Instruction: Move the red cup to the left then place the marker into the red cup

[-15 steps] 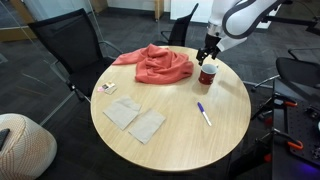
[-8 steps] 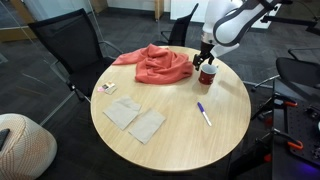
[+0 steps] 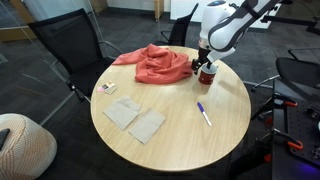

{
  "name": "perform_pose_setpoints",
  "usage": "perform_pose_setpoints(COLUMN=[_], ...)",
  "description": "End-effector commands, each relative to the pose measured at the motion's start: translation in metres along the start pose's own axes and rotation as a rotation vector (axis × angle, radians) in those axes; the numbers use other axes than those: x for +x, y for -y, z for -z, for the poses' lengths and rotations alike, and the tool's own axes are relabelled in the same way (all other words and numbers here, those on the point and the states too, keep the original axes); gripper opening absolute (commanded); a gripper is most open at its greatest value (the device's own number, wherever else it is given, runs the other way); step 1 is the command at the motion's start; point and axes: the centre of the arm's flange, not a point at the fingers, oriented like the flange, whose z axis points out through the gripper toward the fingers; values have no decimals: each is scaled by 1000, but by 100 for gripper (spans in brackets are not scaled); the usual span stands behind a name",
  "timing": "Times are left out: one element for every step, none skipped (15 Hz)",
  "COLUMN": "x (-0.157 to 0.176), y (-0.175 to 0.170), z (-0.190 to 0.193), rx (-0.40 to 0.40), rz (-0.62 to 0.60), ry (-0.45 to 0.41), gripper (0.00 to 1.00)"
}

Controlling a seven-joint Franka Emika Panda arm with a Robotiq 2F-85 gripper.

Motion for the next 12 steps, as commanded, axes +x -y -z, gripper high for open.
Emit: perform_pose_setpoints(x=[10, 10, 11, 12, 12, 13, 14, 14, 15, 16, 16, 16], y=[2, 2, 3, 3, 4, 5, 5, 5, 6, 6, 6, 7], z=[-12, -15, -19, -21, -24, -26, -27, -28, -29, -29, -29, -29], rx=[6, 3, 0, 1, 1, 0, -2, -3, -4, -5, -5, -5], rz=[7, 9, 7, 8, 5, 9, 9, 9, 10, 10, 11, 11], ry=[2, 5, 8, 13, 14, 16, 17, 17, 17, 17, 16, 14], gripper=[100, 100, 100, 100, 75, 72, 66, 58, 49, 42, 34, 27])
